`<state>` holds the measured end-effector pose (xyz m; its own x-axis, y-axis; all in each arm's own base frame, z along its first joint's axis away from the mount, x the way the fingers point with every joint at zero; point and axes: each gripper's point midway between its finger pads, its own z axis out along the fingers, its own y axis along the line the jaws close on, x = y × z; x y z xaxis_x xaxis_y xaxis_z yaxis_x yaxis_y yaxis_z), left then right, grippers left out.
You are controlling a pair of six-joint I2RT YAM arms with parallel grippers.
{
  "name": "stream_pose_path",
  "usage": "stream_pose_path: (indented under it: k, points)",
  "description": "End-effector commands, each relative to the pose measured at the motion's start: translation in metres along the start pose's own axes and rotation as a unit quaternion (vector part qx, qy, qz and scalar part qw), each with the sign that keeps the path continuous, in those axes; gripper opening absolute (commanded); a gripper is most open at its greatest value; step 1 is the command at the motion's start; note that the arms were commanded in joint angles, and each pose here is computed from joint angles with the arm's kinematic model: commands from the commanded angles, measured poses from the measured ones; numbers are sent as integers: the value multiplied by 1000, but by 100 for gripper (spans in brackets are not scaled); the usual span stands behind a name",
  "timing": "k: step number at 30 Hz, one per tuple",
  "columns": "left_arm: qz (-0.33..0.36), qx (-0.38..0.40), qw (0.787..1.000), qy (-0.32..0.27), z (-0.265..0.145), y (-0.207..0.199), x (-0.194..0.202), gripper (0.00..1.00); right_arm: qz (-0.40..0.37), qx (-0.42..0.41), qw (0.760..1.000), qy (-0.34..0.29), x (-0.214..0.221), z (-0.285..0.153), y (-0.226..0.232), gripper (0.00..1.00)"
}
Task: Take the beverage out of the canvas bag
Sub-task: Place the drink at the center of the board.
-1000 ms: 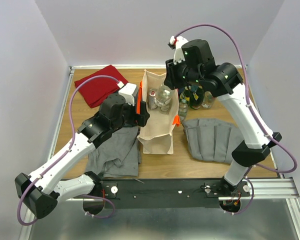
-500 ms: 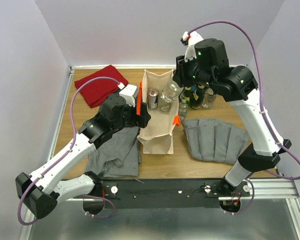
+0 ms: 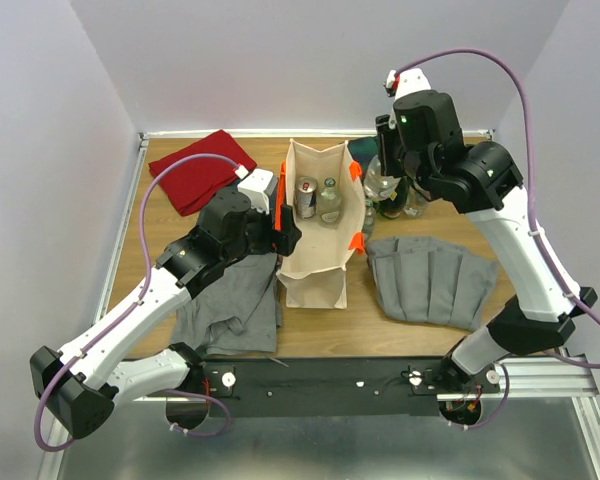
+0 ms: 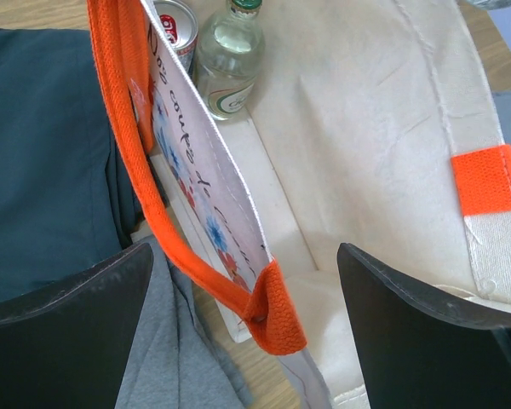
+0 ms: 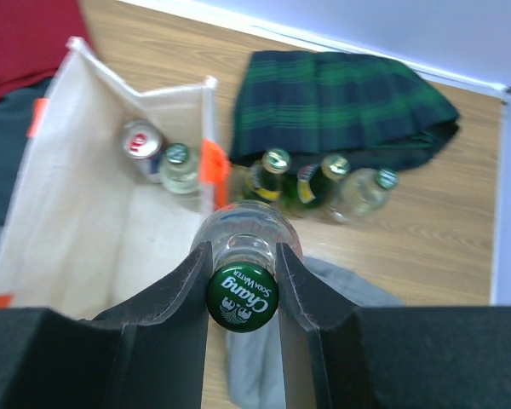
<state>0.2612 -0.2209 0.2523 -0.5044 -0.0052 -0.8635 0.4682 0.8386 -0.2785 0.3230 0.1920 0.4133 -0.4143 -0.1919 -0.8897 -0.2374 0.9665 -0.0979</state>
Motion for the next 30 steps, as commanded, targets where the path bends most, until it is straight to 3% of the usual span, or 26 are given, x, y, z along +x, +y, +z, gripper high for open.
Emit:
stream_pose_path:
  k: [1, 13, 26, 30]
  points:
    - [-5, 9, 1000, -3, -1, -2, 0, 99, 43, 78, 993, -73, -27, -25, -38, 1]
    - [-1, 9, 1000, -1, -2, -2, 1, 99, 61, 118, 988, -82, -15, -21, -57, 1]
    - [-1, 7, 1000, 3, -4, -1, 2, 99, 95, 114, 989, -7, 50, 49, -104, 1]
    - [0, 8, 1000, -5, -6, -1, -1, 99, 105, 115, 988, -14, 60, 58, -105, 1]
